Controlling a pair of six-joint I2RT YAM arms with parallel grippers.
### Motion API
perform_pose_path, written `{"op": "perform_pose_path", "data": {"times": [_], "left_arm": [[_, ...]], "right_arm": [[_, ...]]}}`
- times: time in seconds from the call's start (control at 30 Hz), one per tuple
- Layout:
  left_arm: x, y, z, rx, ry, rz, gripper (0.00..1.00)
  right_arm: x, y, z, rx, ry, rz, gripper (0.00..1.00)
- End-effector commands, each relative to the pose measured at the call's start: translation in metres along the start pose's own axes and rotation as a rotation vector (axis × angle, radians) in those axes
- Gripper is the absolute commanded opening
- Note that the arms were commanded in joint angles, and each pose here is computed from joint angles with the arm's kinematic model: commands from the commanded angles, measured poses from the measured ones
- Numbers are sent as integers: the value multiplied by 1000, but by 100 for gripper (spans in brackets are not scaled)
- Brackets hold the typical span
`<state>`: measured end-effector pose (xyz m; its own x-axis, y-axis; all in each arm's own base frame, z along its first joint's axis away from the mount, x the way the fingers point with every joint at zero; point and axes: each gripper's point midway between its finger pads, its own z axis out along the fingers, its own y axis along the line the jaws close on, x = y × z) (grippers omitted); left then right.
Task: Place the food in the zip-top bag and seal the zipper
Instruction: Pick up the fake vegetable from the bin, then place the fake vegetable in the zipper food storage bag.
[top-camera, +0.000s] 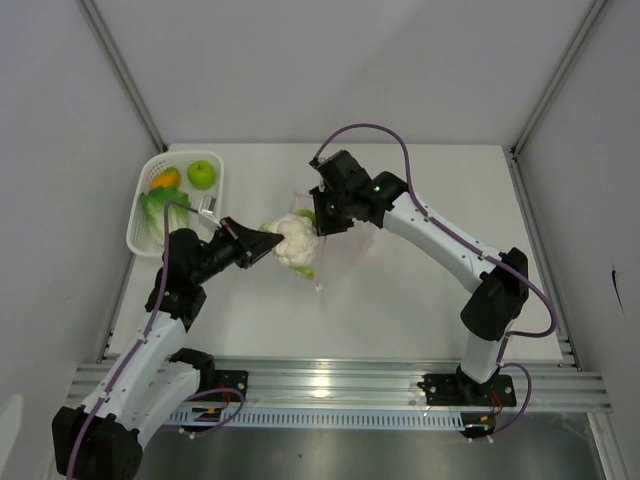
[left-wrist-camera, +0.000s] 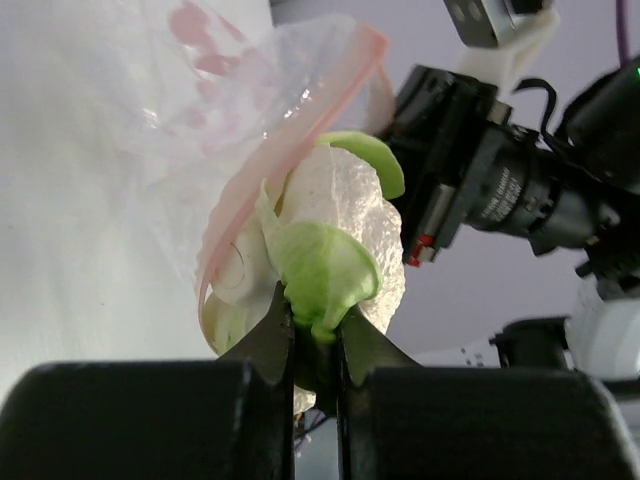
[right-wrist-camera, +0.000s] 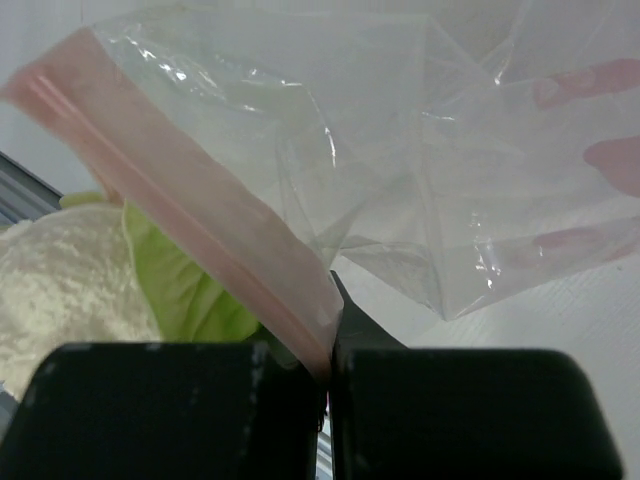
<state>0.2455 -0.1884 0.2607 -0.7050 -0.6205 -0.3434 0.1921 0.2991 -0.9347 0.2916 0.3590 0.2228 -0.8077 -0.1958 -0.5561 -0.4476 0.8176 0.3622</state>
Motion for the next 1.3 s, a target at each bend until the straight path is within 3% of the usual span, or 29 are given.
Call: {"op": "perform_pose_path", "data": {"times": [0.0,0.2,0.37,0.57,0.9,1.03,1.27], "left_arm": [[-12,17,2,-118,-102,22,1],[-17,7,13,-131,-166,64,1],[-15,-15,20,-144,-188,179,0],[-5,-4,25,-244,-194,273,1],[-11,22,30,-358,-209,352,1],[-20,21,36,-401,-213,399,1],[-12,57,43,-551,-134,513,1]], "right_arm": [[-17,41,-24,-145,-79,29,0],[-22,69,-34,-286,-61,99,0],[-33,87,-48,-415,-52,169,0],[-61,94,-68,-527,-89,279,0],[-68,120,-107,-722,-71,328,0],[-57,125,-111,-750,-28,323,0],[-51,110,-116,-695,-50,286,0]]}}
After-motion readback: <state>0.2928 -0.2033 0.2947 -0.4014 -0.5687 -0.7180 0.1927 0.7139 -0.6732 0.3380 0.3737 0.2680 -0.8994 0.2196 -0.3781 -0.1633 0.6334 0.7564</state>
